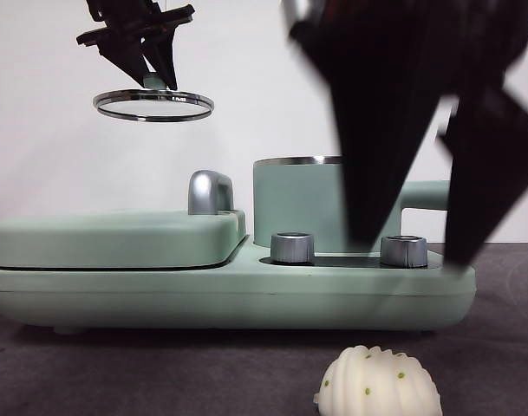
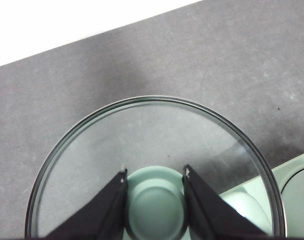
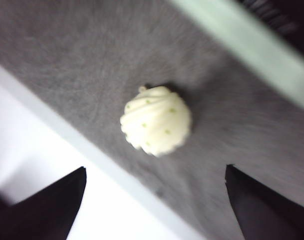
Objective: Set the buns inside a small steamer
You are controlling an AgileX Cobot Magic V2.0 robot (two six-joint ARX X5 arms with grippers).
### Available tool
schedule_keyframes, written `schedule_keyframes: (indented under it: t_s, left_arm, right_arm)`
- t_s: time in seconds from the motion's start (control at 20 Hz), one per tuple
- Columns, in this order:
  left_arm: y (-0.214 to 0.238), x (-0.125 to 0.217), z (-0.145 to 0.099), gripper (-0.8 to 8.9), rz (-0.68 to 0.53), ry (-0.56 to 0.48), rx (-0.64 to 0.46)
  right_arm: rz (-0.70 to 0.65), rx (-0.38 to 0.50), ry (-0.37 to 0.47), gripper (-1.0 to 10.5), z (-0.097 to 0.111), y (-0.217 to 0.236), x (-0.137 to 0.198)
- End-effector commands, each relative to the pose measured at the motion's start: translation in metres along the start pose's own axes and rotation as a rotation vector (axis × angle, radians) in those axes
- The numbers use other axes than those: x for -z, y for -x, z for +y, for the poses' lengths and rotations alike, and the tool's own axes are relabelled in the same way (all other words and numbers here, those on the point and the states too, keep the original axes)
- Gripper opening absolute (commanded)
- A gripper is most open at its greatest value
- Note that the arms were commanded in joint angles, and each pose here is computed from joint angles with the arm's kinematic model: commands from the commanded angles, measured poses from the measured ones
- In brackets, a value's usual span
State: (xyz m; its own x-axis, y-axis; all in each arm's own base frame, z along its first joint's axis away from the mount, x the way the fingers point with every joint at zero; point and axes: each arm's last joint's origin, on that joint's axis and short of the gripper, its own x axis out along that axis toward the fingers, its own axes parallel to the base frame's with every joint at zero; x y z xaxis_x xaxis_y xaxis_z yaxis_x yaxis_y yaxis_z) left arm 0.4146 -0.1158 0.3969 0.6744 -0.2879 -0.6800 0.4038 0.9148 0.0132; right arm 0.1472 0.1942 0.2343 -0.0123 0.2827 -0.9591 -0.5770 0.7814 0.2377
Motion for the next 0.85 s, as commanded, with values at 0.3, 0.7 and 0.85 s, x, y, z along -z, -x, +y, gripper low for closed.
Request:
schedule_keyframes:
  t_s: [0.3, 0.7, 0.85]
  left_arm:
    - [0.013, -0.010, -0.002, 0.05, -0.067, -0.009, -0.003]
    - [0.013, -0.009, -0.002, 0.06, -0.057, -0.008, -0.002]
    - [0.013, -0.009, -0.002, 0.05, -0.056, -0.008, -0.002]
  right_arm:
    - [0.030, 0.111, 0.011, 4.5, 0.020, -0.062, -0.006]
    - [0.088, 0.127, 0.014, 2.3, 0.018, -0.078, -0.010]
    - [0.097, 0.132, 0.007, 2.3, 0.021, -0.065, -0.014]
